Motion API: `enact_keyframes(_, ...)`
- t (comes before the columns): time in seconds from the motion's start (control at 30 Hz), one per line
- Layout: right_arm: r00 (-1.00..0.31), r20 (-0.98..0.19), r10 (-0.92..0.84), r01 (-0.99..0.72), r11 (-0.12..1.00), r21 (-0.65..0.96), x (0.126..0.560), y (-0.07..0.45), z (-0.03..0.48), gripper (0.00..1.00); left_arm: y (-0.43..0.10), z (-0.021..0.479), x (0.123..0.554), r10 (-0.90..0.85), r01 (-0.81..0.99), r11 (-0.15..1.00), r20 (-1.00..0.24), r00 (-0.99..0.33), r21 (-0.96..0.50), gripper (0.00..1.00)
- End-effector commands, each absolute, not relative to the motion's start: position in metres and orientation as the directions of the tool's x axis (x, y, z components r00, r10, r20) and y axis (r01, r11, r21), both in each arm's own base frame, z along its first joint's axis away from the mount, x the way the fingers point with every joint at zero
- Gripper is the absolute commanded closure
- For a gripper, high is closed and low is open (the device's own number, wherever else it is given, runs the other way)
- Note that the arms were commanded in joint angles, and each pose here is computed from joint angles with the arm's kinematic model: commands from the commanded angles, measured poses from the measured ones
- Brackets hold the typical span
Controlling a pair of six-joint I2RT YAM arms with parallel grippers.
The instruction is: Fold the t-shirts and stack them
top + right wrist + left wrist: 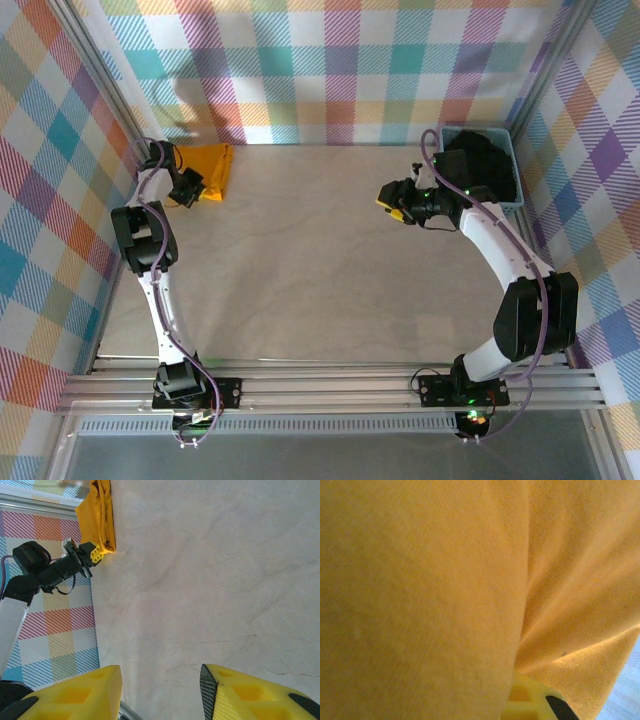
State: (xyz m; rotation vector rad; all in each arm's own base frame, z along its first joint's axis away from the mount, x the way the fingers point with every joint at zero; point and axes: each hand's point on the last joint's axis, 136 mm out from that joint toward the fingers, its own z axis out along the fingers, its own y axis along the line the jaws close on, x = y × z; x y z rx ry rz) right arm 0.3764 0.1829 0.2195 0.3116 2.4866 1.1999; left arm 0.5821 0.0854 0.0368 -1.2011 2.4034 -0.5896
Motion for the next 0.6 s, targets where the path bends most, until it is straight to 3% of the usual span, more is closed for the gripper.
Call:
enact_keyframes(0.0,-0.880,-0.342,0.329,-0.086,0.598,0.797,0.377,0.187,0.251,0.53,0.080,0.042,0.574,-0.825,-0.673,0.537,-0.149,-0.545,-0.510,0.69)
enact_keyframes(0.1,-0.825,-0.423,0.374,-0.147,0.582,0.800,0.380,0.183,0.277,0.48,0.058,0.080,0.576,-0.833,-0.619,0.520,-0.190,-0.519,-0.588,0.12)
enact_keyframes(0.13,-0.816,-0.430,0.387,-0.149,0.577,0.803,0.380,0.181,0.282,0.45,0.051,0.100,0.573,-0.831,-0.597,0.528,-0.221,-0.511,-0.604,0.00)
enact_keyframes(0.17,-0.808,-0.437,0.396,-0.154,0.574,0.804,0.380,0.181,0.287,0.41,0.041,0.113,0.568,-0.828,-0.583,0.536,-0.244,-0.505,-0.611,0.00)
enact_keyframes(0.2,-0.798,-0.441,0.411,-0.149,0.574,0.805,0.380,0.178,0.292,0.01,0.030,0.130,0.562,-0.823,-0.556,0.547,-0.279,-0.495,-0.625,0.00)
enact_keyframes(0.37,-0.737,-0.496,0.459,-0.039,0.704,0.709,0.367,0.144,0.296,0.00,-0.015,0.190,0.506,-0.757,-0.478,0.652,-0.468,-0.456,-0.589,0.00)
enact_keyframes(0.5,-0.679,-0.583,0.446,0.189,0.873,0.449,0.356,0.080,0.271,0.00,-0.035,0.211,0.436,-0.636,-0.501,0.763,-0.616,-0.466,-0.409,0.00)
enact_keyframes(0.57,-0.610,-0.648,0.456,0.340,0.890,0.305,0.349,0.036,0.254,0.00,-0.036,0.215,0.405,-0.549,-0.500,0.812,-0.682,-0.483,-0.299,0.00)
